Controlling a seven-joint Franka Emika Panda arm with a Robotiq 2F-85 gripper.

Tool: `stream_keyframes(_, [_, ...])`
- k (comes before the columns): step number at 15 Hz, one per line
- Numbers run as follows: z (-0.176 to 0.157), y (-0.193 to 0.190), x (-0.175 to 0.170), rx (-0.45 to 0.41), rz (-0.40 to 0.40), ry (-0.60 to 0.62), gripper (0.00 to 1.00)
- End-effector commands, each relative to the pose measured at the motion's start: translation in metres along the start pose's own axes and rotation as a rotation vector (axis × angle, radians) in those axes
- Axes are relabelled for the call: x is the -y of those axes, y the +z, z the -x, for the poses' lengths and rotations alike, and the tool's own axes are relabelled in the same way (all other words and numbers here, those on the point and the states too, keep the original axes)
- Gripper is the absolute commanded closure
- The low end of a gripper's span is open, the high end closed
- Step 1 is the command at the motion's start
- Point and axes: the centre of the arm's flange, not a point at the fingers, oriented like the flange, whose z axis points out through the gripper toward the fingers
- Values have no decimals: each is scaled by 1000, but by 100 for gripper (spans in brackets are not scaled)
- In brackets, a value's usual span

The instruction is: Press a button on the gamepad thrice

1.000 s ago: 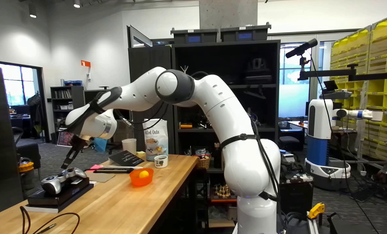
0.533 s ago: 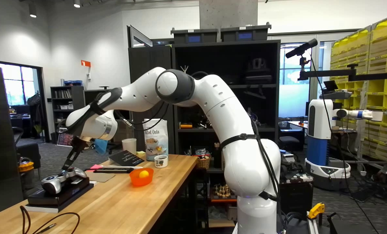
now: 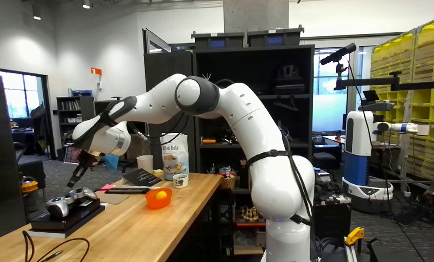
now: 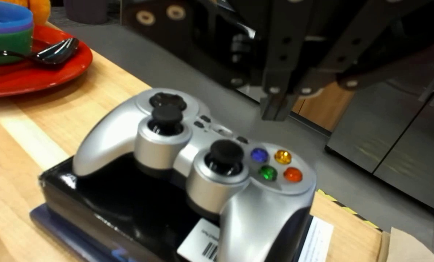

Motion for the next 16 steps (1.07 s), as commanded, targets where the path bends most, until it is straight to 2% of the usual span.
stream_keyframes(1, [-6,-36,3,-19,29,-42,100])
stream_keyframes(3, [-9,-58,6,27,43,-21,100])
stream_keyframes(5, [-10,-93,13,92,2,41,100])
stream_keyframes(8, [-10,-143,24,133,-10,45,100])
stream_keyframes(10, [-13,-180,36,182,-82,67,100])
stream_keyframes(14, [0,-237,70,381,-255,116,100])
stream_keyframes(16, [7,-258,79,453,-278,141,100])
